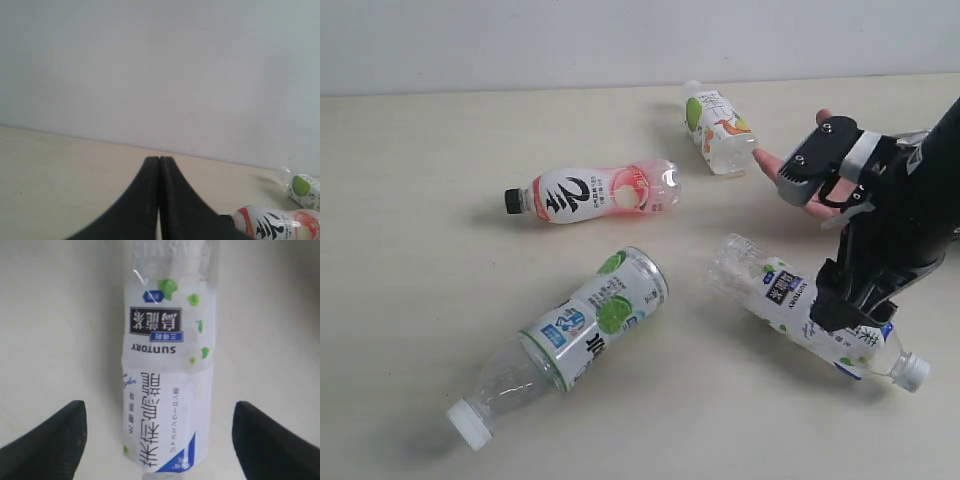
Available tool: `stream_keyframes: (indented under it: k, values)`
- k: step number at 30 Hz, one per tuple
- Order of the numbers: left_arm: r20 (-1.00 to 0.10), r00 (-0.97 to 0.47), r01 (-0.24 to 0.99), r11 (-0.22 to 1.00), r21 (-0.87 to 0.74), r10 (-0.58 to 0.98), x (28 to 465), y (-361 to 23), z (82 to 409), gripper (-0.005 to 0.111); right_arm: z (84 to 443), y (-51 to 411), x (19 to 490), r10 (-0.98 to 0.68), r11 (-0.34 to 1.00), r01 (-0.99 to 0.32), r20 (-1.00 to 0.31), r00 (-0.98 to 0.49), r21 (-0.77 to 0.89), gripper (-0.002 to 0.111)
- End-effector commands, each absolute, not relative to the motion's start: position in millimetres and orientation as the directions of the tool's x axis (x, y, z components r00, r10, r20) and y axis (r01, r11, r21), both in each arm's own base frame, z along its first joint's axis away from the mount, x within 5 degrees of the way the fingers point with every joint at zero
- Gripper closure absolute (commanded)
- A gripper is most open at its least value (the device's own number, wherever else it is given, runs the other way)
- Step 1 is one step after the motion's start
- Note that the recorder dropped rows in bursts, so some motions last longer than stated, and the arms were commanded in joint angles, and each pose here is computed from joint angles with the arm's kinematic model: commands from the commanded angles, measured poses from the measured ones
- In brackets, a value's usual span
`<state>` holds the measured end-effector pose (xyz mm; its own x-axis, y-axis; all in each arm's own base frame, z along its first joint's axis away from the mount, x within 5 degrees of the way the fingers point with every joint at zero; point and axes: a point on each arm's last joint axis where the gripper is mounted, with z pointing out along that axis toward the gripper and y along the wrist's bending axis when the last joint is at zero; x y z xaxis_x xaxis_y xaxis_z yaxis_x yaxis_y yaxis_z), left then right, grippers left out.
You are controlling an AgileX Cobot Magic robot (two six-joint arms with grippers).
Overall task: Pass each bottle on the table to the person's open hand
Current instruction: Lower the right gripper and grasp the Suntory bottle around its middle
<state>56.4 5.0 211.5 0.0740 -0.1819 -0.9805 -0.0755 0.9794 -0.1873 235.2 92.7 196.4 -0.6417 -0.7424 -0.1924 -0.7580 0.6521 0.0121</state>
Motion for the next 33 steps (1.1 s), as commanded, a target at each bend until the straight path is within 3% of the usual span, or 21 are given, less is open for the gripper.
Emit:
stream_keyframes:
  k: [1,9,22,25,33]
  values:
    - [-0.979,0.083,-0.075,0.978,-0.194,-0.187,56.0,5.1,211.4,0.106,188.8,93.3,246.7,-0.758,0.641,-0.767,-0.184,-0.626,-0.032,0.032]
    - [-0.979,0.083,-0.075,0.978,-0.194,-0.187,56.0,5.1,211.4,0.106,156.0,96.0,257.0,-0.756,0.649,-0.761,-0.116,-0.644,-0.001,0.032]
    - [-0.979,0.083,-0.075,0.978,-0.194,-0.187,56.0,5.1,211.4,0.106,136.5,96.4,258.2,-0.736,0.675,-0.737,-0.050,-0.676,0.038,0.033]
    - [-0.979,0.083,-0.075,0.978,-0.194,-0.187,56.0,5.1,211.4,0.106,136.5,96.2,257.4,-0.736,0.674,-0.737,-0.042,-0.676,0.043,0.043]
    - [-0.979,0.083,-0.075,0.978,-0.194,-0.187,56.0,5.1,211.4,0.106,145.5,93.6,248.2,-0.736,0.675,-0.733,0.015,-0.676,0.080,0.085]
